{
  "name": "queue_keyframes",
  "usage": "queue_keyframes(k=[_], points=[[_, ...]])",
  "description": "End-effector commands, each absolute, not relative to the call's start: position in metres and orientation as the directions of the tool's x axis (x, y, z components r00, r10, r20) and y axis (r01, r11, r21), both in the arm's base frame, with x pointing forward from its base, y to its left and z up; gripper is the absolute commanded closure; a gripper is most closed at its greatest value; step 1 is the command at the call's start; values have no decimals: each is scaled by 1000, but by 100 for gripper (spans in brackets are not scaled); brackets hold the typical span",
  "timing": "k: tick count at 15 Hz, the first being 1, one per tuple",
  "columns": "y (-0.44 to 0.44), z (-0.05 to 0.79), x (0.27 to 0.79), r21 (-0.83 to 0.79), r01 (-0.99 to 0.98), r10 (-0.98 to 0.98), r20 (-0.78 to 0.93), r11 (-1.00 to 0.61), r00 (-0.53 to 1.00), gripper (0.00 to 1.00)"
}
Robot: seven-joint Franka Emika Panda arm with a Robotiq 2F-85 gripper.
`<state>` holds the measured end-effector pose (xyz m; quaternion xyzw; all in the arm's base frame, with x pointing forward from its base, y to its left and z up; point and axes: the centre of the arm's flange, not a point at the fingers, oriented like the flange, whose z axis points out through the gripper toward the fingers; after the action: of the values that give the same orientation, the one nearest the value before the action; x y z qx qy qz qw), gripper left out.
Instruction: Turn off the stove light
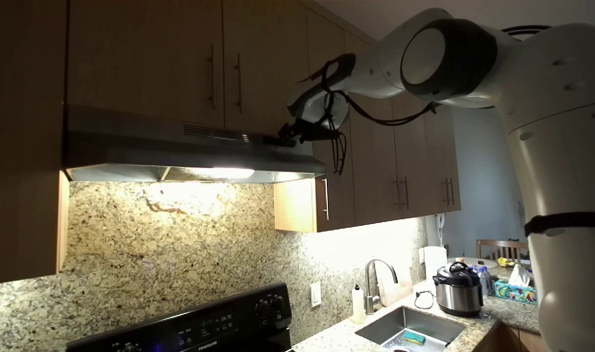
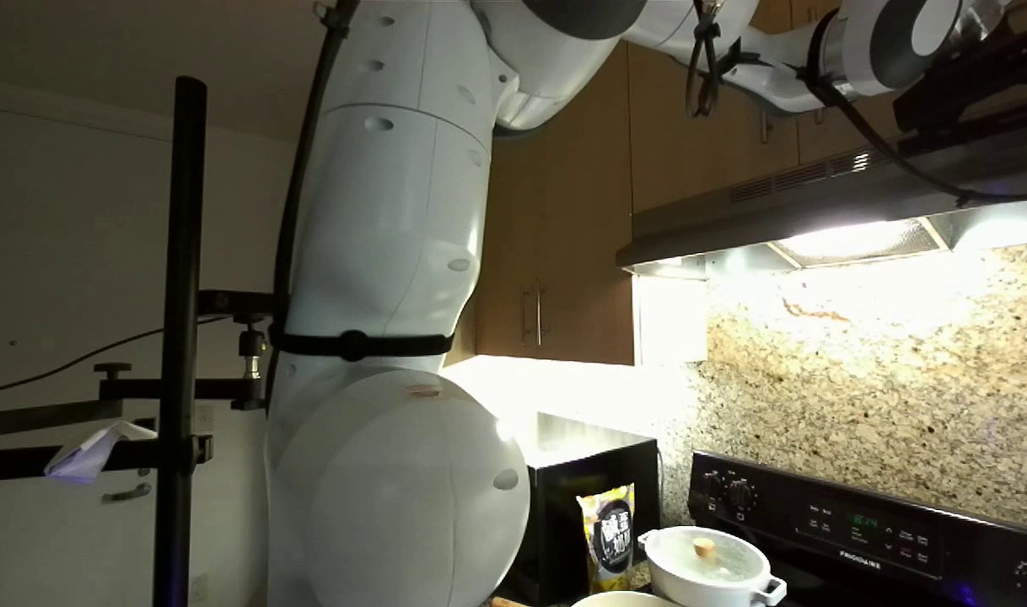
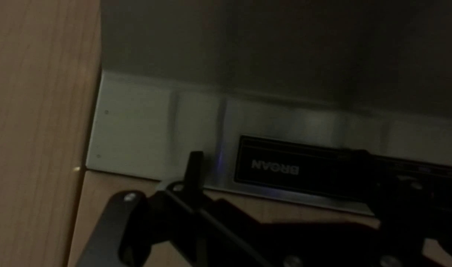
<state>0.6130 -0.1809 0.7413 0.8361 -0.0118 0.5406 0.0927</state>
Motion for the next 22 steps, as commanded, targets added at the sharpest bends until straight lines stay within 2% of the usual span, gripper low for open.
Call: queue_keyframes(k=[1,10,16,22], points=[[-188,748,626,160,-138,93,913,-978,398,0],[-200,739,636,170,-168,84,902,-971,424,0],[-237,743,614,182,-227,66,896,-957,439,0],[-205,738,613,174,-165,83,889,-971,451,0]])
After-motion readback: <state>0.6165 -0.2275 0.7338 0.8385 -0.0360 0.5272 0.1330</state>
